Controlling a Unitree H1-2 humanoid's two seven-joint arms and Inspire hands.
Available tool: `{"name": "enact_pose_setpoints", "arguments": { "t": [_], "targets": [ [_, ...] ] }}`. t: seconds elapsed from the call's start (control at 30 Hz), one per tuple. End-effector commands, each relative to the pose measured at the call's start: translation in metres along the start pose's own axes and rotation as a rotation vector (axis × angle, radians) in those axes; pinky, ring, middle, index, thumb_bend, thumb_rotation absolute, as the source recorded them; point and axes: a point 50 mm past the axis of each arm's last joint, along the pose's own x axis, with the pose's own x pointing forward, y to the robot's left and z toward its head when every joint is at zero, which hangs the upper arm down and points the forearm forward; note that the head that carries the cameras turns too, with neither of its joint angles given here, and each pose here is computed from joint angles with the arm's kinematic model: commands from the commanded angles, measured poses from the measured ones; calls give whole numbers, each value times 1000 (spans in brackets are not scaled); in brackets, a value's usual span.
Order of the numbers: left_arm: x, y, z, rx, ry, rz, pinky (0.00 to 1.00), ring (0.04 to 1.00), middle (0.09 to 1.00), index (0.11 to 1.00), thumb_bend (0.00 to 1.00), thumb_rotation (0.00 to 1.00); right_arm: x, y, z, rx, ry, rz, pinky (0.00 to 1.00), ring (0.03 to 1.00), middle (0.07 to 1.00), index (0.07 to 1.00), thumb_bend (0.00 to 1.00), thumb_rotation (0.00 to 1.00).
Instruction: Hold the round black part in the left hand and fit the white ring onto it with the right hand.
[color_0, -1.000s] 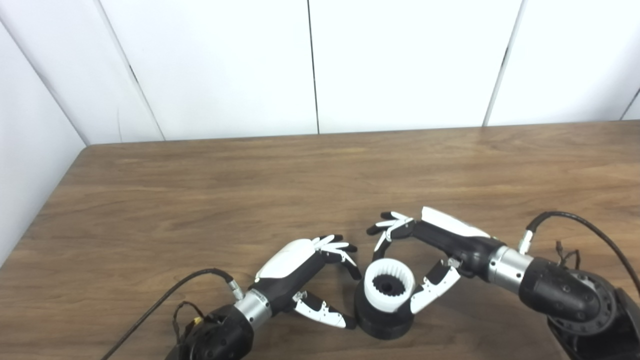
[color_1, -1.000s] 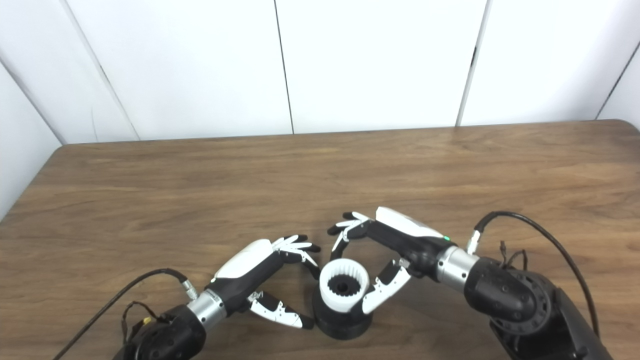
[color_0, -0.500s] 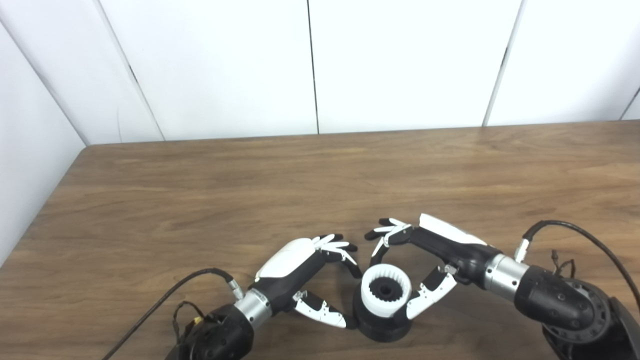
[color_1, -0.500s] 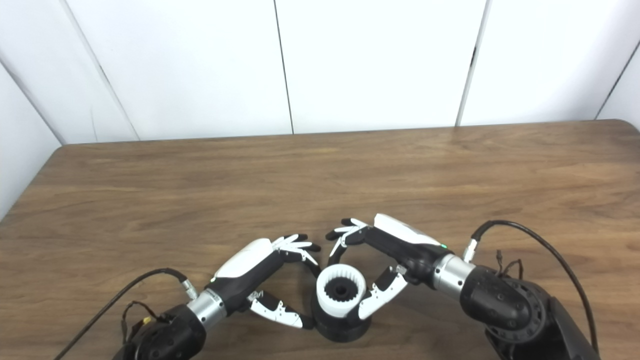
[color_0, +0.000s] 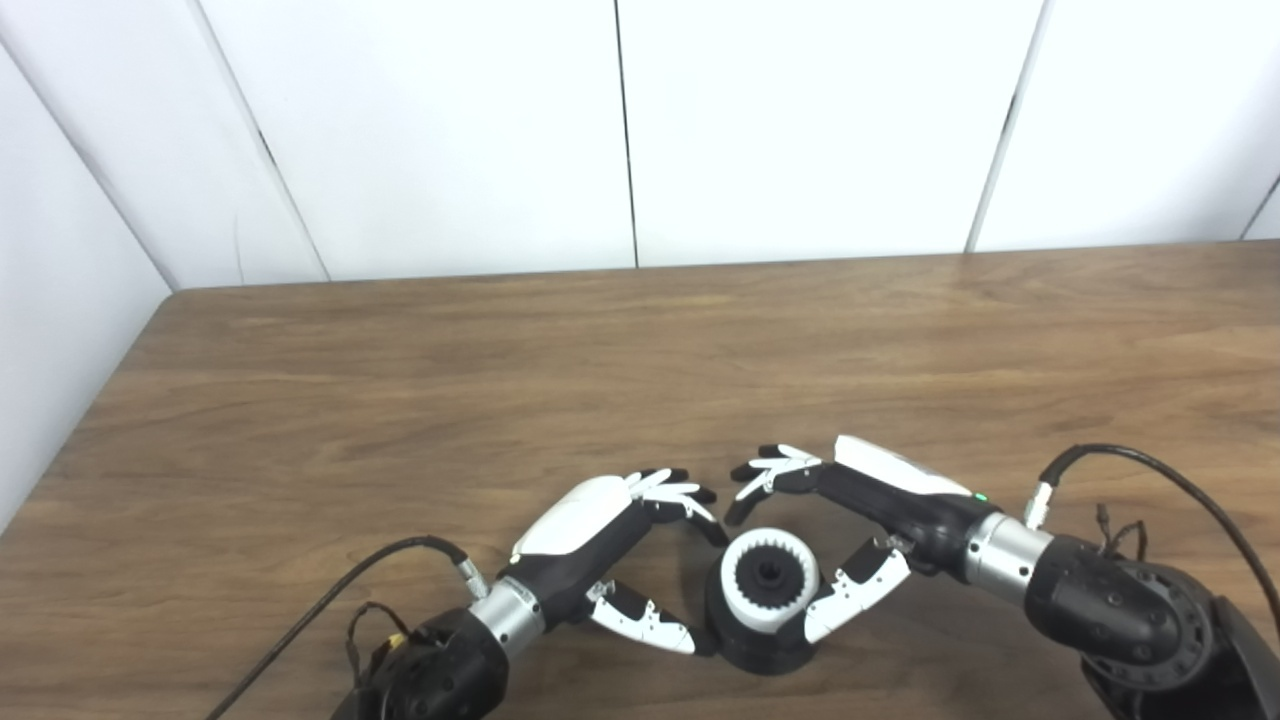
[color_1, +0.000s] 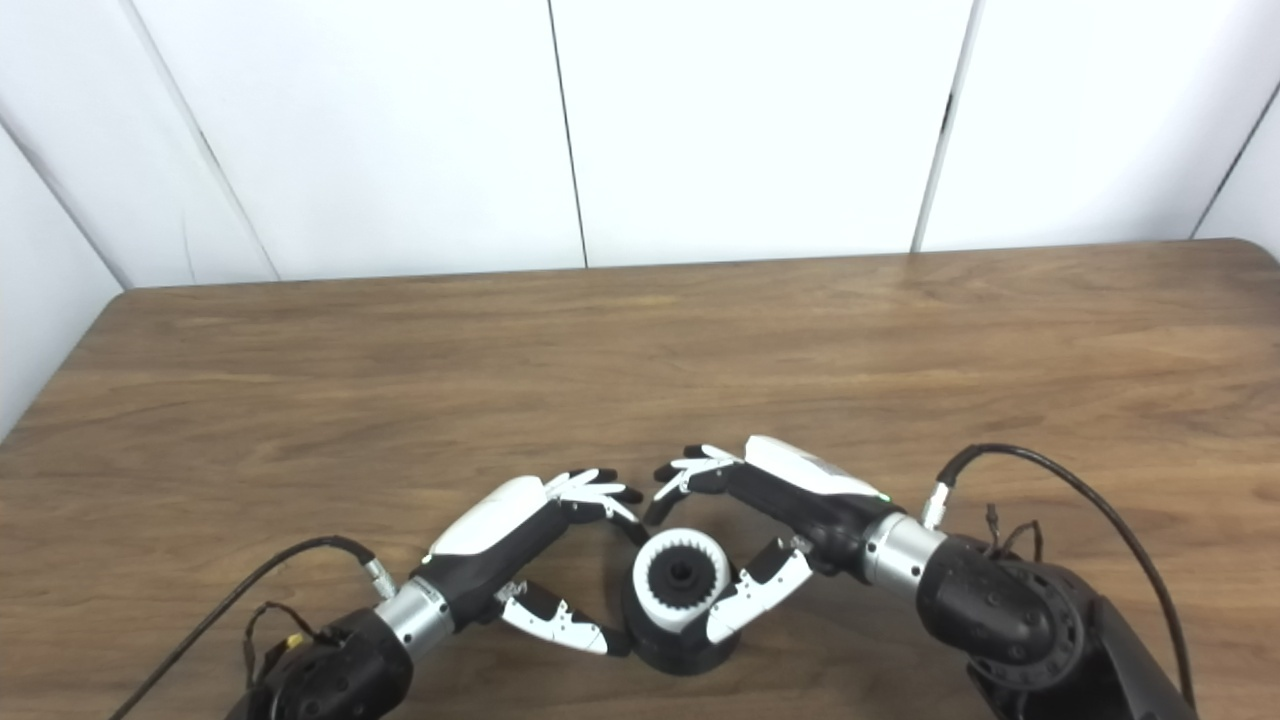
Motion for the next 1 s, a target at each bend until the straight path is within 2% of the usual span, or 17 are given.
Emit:
{"name": "enact_pose_setpoints", "arguments": {
  "t": [0.0, 0.47, 0.67, 0.97],
  "targets": [
    [5, 18, 14, 29, -57, 53, 1000, 980, 897, 738, 975, 302, 3, -16, 9, -54, -45, -41, 920, 1000, 935, 820, 1000, 452],
    [4, 20, 15, -14, -19, 45, 1000, 981, 896, 818, 1000, 292, 2, -23, 3, -42, -23, -72, 880, 1000, 932, 827, 1000, 445],
    [-2, 23, 13, -27, -5, 35, 1000, 990, 914, 867, 1000, 312, 1, -26, 1, -33, -12, -97, 865, 1000, 927, 831, 1000, 475],
    [-10, 27, 7, -85, -15, -1, 942, 1000, 948, 918, 1000, 331, -3, -36, -2, -24, 0, -135, 885, 1000, 935, 864, 1000, 487]
  ]
}}
